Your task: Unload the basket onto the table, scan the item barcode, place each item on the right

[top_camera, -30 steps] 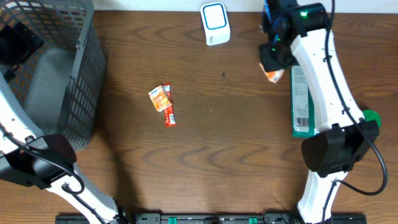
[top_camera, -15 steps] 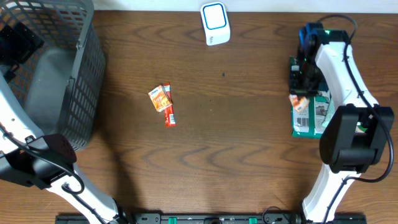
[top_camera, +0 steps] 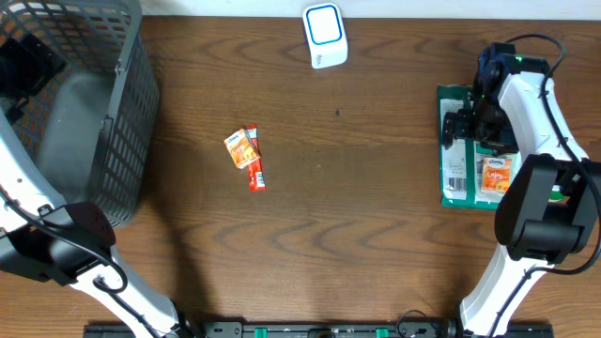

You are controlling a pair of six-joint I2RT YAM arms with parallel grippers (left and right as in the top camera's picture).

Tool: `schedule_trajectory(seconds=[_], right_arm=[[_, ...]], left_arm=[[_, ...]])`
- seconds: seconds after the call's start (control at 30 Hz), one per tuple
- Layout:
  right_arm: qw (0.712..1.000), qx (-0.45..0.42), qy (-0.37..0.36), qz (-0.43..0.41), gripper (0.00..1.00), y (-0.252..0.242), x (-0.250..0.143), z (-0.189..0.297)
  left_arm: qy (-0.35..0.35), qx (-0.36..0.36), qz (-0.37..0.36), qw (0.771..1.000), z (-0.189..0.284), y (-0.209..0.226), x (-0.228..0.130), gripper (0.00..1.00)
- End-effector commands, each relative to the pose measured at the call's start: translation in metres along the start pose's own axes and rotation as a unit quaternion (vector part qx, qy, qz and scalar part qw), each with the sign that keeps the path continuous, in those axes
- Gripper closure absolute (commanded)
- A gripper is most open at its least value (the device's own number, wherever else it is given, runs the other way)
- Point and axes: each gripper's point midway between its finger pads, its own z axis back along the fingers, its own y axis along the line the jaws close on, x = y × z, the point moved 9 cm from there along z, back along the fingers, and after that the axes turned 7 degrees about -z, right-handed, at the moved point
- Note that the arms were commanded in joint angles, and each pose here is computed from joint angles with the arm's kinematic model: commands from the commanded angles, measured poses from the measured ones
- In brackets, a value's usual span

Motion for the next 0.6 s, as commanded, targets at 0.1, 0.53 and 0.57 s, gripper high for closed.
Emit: schedule_trajectory(seconds=[0.1, 0.53, 0.57], right_arm=[[0.999, 0.05, 0.012, -0.002, 0.04, 0.012, -0.002, -0.003], [0.933, 0.342, 0.018, 0.112, 0.23, 0.132, -0.023, 0.027], [0.93, 0.343, 0.013, 0.132, 0.24, 0.146, -0.028, 0.029]], left_arm=[[-0.018, -0.003, -0.002, 1.0, 0.014, -0.001, -0.001, 0.02], [-0.018, -0.003, -0.002, 1.0, 0.014, -0.001, -0.001, 0.02], [-0.018, -0.003, -0.002, 1.0, 0.014, -0.001, -0.001, 0.02]])
